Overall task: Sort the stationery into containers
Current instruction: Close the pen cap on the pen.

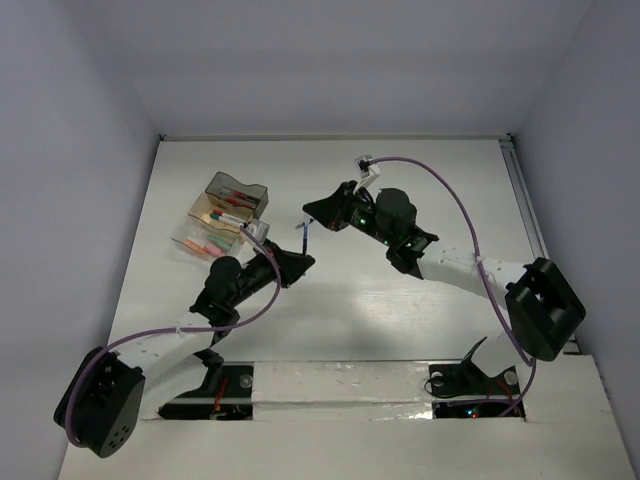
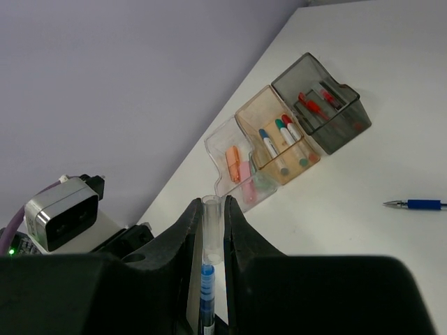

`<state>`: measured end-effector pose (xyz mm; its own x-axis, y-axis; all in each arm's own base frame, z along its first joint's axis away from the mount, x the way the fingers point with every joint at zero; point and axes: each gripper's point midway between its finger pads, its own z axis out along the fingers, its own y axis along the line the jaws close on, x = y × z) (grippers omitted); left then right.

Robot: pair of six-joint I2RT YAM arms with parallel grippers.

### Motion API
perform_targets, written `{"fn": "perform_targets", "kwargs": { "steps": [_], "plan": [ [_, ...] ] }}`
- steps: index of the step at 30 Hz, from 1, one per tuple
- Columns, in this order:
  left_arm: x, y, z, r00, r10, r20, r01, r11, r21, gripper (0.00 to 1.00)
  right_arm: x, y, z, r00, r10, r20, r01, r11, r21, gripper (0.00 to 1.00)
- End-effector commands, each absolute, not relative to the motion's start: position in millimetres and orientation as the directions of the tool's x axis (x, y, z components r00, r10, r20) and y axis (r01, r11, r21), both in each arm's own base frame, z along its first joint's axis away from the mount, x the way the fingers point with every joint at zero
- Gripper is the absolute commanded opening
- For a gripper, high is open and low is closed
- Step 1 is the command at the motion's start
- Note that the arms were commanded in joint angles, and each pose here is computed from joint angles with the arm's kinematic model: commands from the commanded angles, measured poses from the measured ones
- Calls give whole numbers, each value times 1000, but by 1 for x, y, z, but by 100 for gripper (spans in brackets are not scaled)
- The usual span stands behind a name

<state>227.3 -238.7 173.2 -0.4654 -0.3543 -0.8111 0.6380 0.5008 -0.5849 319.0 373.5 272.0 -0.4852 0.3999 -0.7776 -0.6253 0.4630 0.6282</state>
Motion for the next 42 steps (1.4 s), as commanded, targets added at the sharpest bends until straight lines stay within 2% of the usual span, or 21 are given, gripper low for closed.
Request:
{"fn": "perform_targets", "kwargs": {
  "steps": [1, 12, 21, 32, 42],
  "plan": [
    [231, -240, 206, -380, -393, -837, 688, 485, -540, 0, 311, 375, 297, -456, 434, -777, -669, 409, 620, 0],
    [238, -237, 209, -362, -411, -837, 675, 504, -539, 0, 287, 388, 274, -508, 408, -758, -667, 370, 646, 0],
    [241, -238, 213, -361, -430, -828, 667, 501, -551, 0, 278, 379, 263, -512, 400, -760, -655, 390, 647, 0],
    [232, -241, 258, -358, -486, -798, 703, 422, -572, 0, 251, 372, 205, -592, 184, -784, -644, 476, 598, 0],
    [237, -242, 288, -310, -499, -809, 727, 424, -540, 0, 213, 372, 186, -709, 26, -705, -636, 409, 654, 0]
  ]
}}
